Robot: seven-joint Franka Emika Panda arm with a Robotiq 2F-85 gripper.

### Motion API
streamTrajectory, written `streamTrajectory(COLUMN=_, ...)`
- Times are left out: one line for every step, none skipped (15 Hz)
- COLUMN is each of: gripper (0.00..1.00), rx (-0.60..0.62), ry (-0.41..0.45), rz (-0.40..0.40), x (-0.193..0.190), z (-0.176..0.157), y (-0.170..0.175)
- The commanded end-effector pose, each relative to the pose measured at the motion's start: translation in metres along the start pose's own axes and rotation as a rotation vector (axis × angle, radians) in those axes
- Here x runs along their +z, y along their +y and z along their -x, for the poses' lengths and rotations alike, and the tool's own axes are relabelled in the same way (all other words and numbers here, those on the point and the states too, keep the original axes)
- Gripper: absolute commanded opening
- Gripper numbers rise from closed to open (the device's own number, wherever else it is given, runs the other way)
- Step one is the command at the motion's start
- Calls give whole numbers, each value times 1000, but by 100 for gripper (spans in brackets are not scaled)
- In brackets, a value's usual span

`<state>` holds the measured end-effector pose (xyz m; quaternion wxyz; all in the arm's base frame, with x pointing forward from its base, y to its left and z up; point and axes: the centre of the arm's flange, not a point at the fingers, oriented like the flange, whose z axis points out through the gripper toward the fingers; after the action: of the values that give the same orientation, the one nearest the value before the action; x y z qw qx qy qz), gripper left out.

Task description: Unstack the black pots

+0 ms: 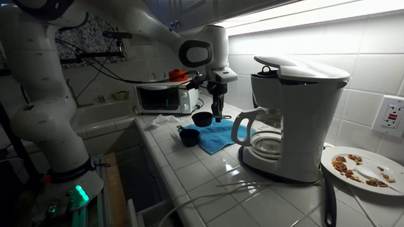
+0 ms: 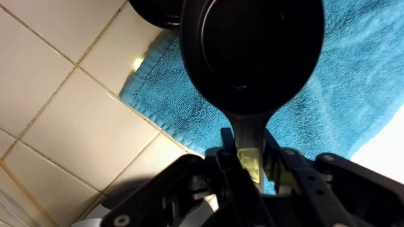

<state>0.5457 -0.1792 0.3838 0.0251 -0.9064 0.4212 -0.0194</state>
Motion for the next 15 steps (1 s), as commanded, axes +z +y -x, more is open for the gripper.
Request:
streamTrajectory(gripper=8, rx=38, ry=-22, rz=-6, x=21, z=-19, y=-19)
streamTrajectory(gripper=8, rx=45, ry=-23, rz=0, x=26, z=-21, y=-21)
streamTrajectory(gripper=8, rx=50, ry=-26, rz=3, x=31, z=-22, y=-22)
streamTrajectory(gripper=8, rx=59, ry=-20, rz=7, x=35, z=-24, y=-24)
streamTrajectory(gripper=8, rx=65, ry=-20, rz=11, x=39, z=-25, y=-25)
streamTrajectory(gripper=8, rx=71, ry=-21, rz=12, x=44, z=-27, y=-26)
streamTrajectory(gripper=8, rx=81, ry=-28, rz=15, x=47, z=-29, y=-27)
streamTrajectory(gripper=49, rx=85, ry=-33, rz=17, x=51, z=-29, y=-28)
streamTrajectory(gripper=51, rx=88, ry=-41, rz=17, x=52, z=-29, y=-29)
streamTrajectory(gripper=56, rx=90, ry=-42, rz=15, x=52, z=-28, y=-30)
streamTrajectory(gripper=62, rx=98, ry=-43, rz=14, x=49, z=-26, y=-30)
streamTrajectory(gripper=70, rx=103, ry=-34, rz=11, x=43, z=-23, y=-30)
streamTrajectory(gripper=77, rx=105, ry=-33, rz=8, x=38, z=-21, y=-30)
streamTrajectory(gripper=84, rx=103, ry=-28, rz=0, x=30, z=-17, y=-30)
streamTrajectory(gripper=91, rx=101, ry=-22, rz=-8, x=23, z=-13, y=-30)
